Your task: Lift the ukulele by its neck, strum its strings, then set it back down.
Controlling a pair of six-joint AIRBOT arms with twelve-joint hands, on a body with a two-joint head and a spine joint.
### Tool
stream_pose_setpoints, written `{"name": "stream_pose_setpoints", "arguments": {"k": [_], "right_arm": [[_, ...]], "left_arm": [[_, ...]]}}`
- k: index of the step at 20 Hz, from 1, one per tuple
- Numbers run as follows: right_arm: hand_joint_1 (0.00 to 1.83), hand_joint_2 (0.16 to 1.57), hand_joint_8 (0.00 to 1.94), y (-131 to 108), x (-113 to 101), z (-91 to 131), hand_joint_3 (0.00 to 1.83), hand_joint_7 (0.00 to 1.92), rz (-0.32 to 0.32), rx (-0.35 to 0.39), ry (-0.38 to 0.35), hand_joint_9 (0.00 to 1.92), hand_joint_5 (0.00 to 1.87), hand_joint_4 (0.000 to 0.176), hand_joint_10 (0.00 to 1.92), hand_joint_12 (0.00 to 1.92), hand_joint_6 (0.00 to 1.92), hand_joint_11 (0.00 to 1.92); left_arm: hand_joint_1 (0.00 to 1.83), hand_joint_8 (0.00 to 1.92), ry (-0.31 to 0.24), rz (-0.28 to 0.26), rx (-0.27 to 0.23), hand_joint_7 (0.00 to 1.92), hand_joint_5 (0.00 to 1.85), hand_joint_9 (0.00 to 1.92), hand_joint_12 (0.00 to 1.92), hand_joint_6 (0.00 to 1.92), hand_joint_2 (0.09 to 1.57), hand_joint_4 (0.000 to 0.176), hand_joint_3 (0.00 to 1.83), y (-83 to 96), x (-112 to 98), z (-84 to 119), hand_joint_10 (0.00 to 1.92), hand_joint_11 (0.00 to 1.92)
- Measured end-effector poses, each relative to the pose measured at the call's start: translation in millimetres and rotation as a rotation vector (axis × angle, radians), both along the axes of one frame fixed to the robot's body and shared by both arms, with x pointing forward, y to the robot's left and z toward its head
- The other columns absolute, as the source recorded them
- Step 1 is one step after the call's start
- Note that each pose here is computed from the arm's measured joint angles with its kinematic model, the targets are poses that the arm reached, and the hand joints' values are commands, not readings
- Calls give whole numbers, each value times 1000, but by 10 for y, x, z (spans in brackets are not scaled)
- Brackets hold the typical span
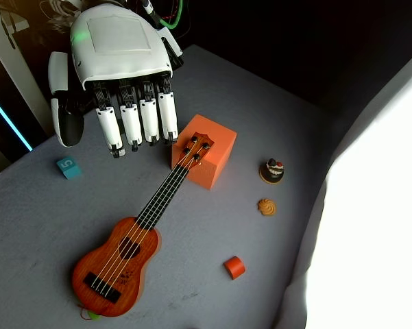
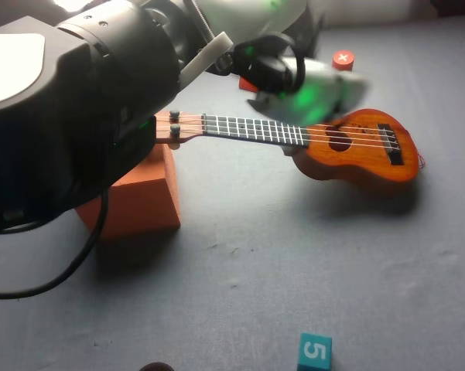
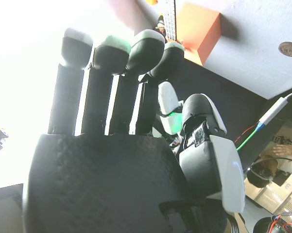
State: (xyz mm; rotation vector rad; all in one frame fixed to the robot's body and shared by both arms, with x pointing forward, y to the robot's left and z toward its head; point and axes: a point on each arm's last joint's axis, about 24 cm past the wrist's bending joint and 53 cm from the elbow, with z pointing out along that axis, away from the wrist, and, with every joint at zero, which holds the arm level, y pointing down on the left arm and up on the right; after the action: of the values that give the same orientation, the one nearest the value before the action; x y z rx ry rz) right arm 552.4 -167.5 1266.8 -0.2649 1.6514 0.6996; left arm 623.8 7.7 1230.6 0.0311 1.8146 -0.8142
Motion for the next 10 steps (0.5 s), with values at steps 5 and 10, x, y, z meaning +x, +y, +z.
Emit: {"name": "stream_pose_setpoints", "arguments": {"k": [5,10], "right_arm": [[0,1171,12,16,-6,12,31,31,6,-1,-8,0,34,0,0,0,9,0],[0,1177,11,17,-6,12,28,36,6,-2,-9,0,38,0,0,0,10,0]], "left_arm": [[0,0,-12,12,13,0,0,0,0,0,1211,29,14,20,29,7,0,0],[0,0,-3,76,37,0,0,0,0,0,1189,17,2,73,74,-93,0,0]]}}
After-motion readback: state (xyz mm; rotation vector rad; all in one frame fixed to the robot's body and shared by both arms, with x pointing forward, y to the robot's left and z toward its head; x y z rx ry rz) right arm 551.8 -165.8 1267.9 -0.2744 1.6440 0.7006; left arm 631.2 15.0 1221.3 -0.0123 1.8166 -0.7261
